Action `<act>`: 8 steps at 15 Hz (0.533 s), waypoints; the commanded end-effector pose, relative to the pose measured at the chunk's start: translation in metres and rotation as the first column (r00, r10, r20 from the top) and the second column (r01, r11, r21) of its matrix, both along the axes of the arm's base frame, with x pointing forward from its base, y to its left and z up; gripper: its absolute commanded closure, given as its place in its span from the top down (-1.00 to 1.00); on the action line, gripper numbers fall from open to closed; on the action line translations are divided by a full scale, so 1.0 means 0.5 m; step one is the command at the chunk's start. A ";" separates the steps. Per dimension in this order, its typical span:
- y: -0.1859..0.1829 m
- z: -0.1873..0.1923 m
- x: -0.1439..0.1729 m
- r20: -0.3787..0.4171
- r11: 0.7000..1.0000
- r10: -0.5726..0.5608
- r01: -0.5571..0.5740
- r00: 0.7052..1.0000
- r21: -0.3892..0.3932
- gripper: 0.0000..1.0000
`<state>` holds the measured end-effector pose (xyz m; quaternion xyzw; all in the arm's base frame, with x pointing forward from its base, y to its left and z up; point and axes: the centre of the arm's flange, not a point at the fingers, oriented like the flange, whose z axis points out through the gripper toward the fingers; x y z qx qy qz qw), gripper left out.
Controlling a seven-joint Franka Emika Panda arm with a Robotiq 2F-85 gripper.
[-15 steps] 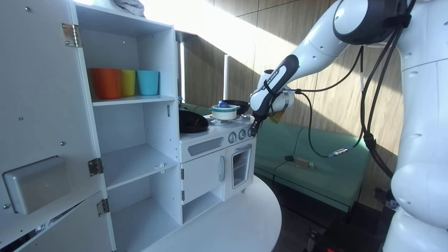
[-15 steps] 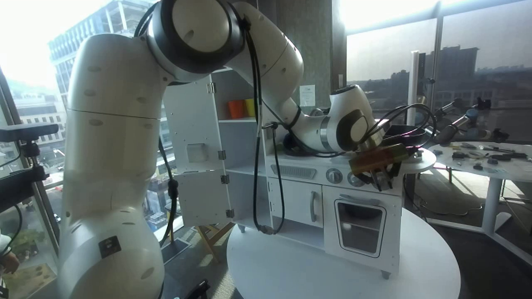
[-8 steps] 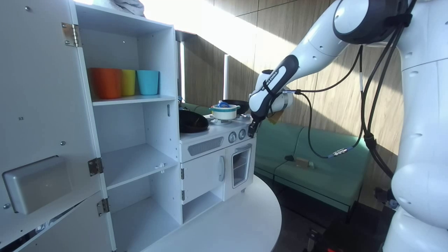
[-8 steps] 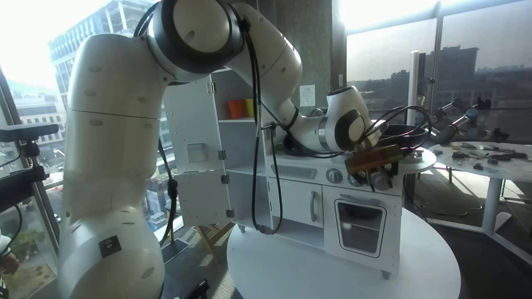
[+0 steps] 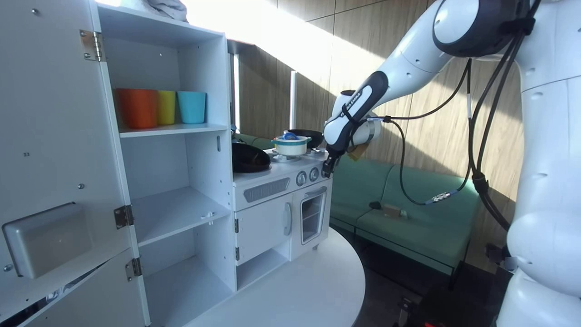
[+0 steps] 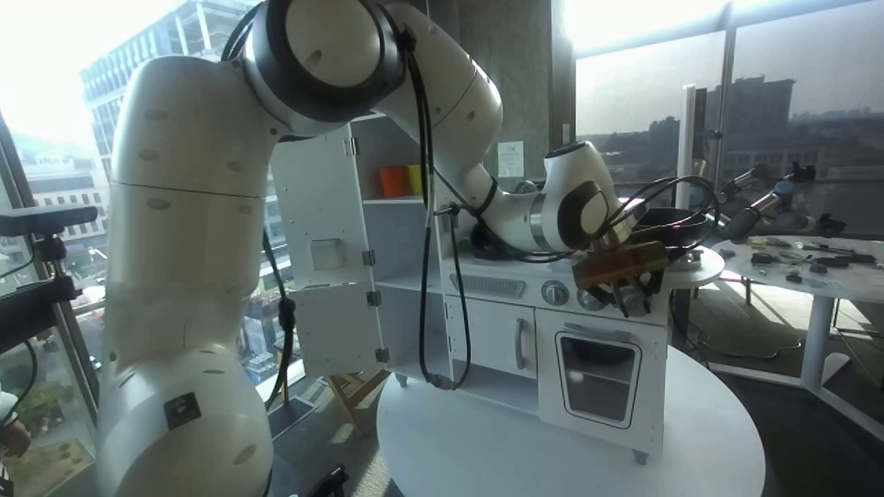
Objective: Turn the first right switch to the left
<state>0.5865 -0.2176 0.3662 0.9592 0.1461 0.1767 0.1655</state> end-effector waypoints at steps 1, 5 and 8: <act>0.037 0.032 -0.008 0.036 1.000 -0.016 0.015 0.999 0.024 -0.60; 0.067 0.015 0.004 0.054 0.984 -0.043 0.051 0.998 -0.171 -0.60; 0.092 0.007 0.008 0.059 0.959 -0.058 0.072 0.997 -0.275 -0.60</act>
